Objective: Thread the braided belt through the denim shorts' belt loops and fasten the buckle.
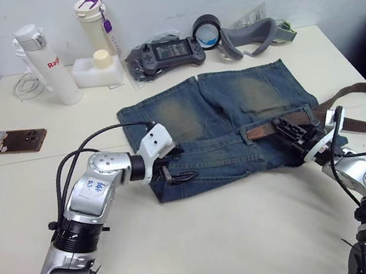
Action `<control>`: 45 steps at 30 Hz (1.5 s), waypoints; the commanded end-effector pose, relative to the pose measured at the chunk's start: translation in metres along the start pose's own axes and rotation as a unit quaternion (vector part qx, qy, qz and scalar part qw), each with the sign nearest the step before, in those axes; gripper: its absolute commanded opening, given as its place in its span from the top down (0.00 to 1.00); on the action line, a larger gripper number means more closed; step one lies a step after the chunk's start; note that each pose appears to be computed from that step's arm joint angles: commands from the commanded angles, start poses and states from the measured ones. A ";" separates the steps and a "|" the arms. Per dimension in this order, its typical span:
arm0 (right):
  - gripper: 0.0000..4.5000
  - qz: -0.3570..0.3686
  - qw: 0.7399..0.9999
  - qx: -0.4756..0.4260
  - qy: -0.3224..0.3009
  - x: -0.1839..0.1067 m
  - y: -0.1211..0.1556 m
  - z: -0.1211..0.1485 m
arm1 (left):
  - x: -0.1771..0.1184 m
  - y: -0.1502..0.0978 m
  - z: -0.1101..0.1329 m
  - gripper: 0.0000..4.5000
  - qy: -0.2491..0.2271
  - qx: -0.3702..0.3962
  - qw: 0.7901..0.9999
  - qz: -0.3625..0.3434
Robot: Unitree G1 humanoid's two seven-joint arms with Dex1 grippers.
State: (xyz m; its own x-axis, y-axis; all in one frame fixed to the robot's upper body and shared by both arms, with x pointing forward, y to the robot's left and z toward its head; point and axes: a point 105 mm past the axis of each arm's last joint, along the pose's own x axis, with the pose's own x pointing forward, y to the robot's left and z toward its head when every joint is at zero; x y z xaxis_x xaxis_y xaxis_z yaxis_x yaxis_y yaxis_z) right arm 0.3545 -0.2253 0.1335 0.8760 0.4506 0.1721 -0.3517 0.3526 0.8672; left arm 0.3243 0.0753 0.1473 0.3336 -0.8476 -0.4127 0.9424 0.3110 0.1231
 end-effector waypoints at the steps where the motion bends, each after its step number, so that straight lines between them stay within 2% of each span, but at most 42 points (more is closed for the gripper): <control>1: 0.98 -0.015 0.999 -0.018 -0.049 0.004 -0.007 0.015 | -0.003 -0.003 0.015 0.00 -0.016 0.029 0.999 -0.004; 6: 0.98 -0.010 0.998 -0.038 -0.042 0.000 -0.007 0.013 | -0.004 -0.002 0.015 0.00 -0.016 0.028 0.999 -0.001; 12: 0.98 0.010 0.999 -0.053 -0.002 -0.005 -0.003 -0.004 | -0.004 -0.003 0.014 0.00 -0.016 0.027 0.999 -0.001; 18: 0.98 0.042 0.998 -0.026 0.046 -0.011 0.002 -0.019 | -0.004 -0.002 0.015 0.00 -0.017 0.028 0.999 -0.002; 21: 0.98 0.050 0.995 -0.014 0.080 -0.006 0.002 -0.032 | -0.003 -0.002 0.015 0.00 -0.016 0.029 0.999 -0.004; 25: 0.98 0.025 0.993 -0.024 0.113 0.018 -0.001 -0.056 | -0.001 -0.002 0.016 0.00 -0.018 0.029 0.999 -0.006; 29: 0.98 0.010 0.986 -0.038 0.162 0.039 0.009 -0.095 | -0.001 -0.003 0.016 0.00 -0.018 0.030 0.999 -0.006; 32: 0.98 0.018 0.980 -0.047 0.193 0.041 0.022 -0.113 | -0.001 -0.003 0.016 0.00 -0.017 0.031 0.999 -0.004; 37: 0.98 -0.002 0.974 -0.071 0.217 0.035 0.024 -0.119 | 0.002 -0.004 0.015 0.00 -0.018 0.033 0.999 -0.006; 40: 0.74 -0.014 0.979 -0.073 0.188 0.033 0.024 -0.104 | 0.005 -0.005 0.017 0.00 -0.019 0.037 0.999 -0.012; 44: 0.34 -0.029 0.993 -0.039 0.111 0.027 0.024 -0.070 | 0.007 -0.005 0.017 0.00 -0.017 0.041 0.999 -0.014; 45: 0.34 -0.028 0.994 -0.031 0.097 0.023 0.025 -0.062 | 0.007 -0.005 0.016 0.00 -0.016 0.042 0.999 -0.015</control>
State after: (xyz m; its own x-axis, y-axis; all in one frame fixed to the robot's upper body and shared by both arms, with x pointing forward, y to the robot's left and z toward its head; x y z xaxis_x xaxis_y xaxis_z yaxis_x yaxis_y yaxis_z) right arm 0.3475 -0.1333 0.1286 0.7702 0.6375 0.0218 -0.3740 0.4237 0.8250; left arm 0.3229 0.0639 0.1512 0.3085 -0.8642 -0.3975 0.9510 0.2714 0.1480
